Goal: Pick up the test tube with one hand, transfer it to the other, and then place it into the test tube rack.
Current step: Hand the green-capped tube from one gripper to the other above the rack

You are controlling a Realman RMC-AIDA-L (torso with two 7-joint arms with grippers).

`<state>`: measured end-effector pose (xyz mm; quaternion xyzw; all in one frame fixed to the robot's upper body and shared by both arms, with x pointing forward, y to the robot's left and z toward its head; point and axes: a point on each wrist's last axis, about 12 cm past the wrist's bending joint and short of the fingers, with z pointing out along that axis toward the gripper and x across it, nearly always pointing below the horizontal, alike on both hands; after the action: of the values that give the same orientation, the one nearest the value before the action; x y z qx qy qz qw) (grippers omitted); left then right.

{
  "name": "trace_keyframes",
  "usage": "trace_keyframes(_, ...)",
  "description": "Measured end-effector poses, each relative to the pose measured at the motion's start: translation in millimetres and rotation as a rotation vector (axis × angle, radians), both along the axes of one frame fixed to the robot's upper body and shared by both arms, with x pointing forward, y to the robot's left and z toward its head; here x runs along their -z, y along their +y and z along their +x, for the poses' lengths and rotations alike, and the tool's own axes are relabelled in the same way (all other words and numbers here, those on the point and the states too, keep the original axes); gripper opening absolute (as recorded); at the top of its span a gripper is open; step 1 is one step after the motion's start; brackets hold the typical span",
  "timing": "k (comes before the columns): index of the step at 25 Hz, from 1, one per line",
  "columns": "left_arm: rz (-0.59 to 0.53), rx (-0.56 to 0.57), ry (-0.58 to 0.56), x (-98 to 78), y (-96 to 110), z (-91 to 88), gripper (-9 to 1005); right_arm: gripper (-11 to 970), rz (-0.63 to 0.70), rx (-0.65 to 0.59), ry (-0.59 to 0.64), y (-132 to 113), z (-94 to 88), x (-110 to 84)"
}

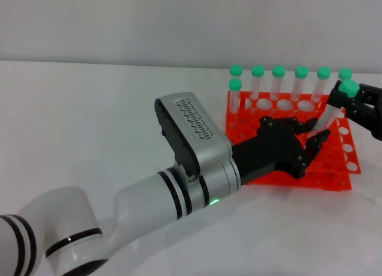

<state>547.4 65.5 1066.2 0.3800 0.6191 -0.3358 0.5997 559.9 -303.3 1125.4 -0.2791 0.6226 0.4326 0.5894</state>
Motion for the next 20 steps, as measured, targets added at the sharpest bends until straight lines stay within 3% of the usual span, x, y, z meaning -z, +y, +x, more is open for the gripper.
trace_keyframes(20, 0.035, -0.02, -0.06, 4.8, 4.3, -4.0, 272, 244, -0.005, 0.016, -0.015, -5.4, 0.4, -1.9)
